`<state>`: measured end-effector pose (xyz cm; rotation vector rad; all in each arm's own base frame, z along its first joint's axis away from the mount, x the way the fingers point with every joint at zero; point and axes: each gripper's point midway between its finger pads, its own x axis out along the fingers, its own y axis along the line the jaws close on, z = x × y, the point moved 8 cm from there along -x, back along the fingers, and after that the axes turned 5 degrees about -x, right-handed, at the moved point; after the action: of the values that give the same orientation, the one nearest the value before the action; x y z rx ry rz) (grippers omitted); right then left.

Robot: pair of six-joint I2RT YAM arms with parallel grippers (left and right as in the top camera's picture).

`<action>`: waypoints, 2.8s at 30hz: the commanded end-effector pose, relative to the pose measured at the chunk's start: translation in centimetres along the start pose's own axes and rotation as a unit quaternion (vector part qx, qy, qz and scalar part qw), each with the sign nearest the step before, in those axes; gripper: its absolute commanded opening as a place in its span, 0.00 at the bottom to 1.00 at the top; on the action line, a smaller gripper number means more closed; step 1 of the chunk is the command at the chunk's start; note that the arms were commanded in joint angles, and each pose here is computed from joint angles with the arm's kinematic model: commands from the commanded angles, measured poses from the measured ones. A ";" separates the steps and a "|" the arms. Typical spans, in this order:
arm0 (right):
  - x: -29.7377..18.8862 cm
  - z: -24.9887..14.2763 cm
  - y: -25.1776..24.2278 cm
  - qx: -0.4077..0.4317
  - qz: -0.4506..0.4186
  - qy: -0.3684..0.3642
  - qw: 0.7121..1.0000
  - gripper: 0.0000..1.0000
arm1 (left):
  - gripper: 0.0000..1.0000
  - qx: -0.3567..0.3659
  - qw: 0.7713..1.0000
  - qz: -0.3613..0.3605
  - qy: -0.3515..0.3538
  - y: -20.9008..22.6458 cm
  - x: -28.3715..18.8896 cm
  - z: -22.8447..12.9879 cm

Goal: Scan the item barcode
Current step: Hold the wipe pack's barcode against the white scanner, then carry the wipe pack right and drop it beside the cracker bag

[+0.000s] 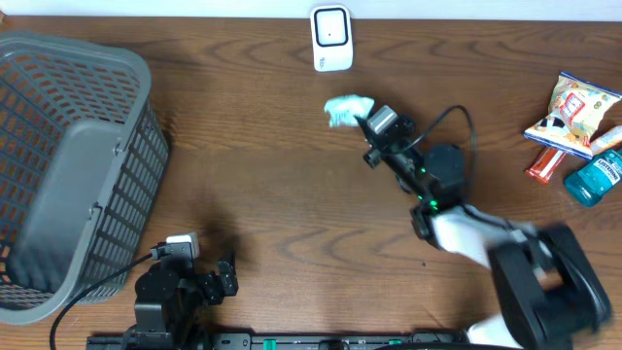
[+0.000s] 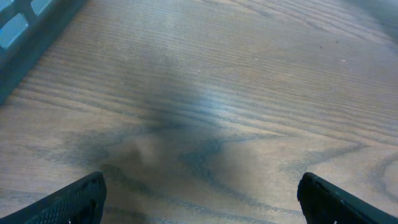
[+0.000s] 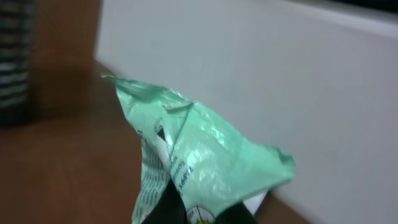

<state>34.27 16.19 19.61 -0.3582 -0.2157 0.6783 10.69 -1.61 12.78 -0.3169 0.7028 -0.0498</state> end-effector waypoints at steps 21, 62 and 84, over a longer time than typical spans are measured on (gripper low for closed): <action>19.2 -5.8 -8.3 -0.163 -0.156 0.010 0.974 0.01 | 0.98 -0.006 0.999 0.006 0.031 0.3 0.4 -1.2; 18.9 -0.8 -12.1 -0.010 -0.258 0.247 0.934 0.01 | 0.98 -0.006 0.999 0.006 0.031 0.3 0.4 -1.2; -10.8 -17.8 -22.0 0.394 -0.270 0.632 0.610 0.01 | 0.98 -0.006 0.999 0.006 0.031 0.3 0.4 -1.2</action>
<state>44.59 -12.01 13.50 -0.0830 1.2912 -0.3888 10.69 -1.61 12.79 -0.3169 0.7028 -0.0498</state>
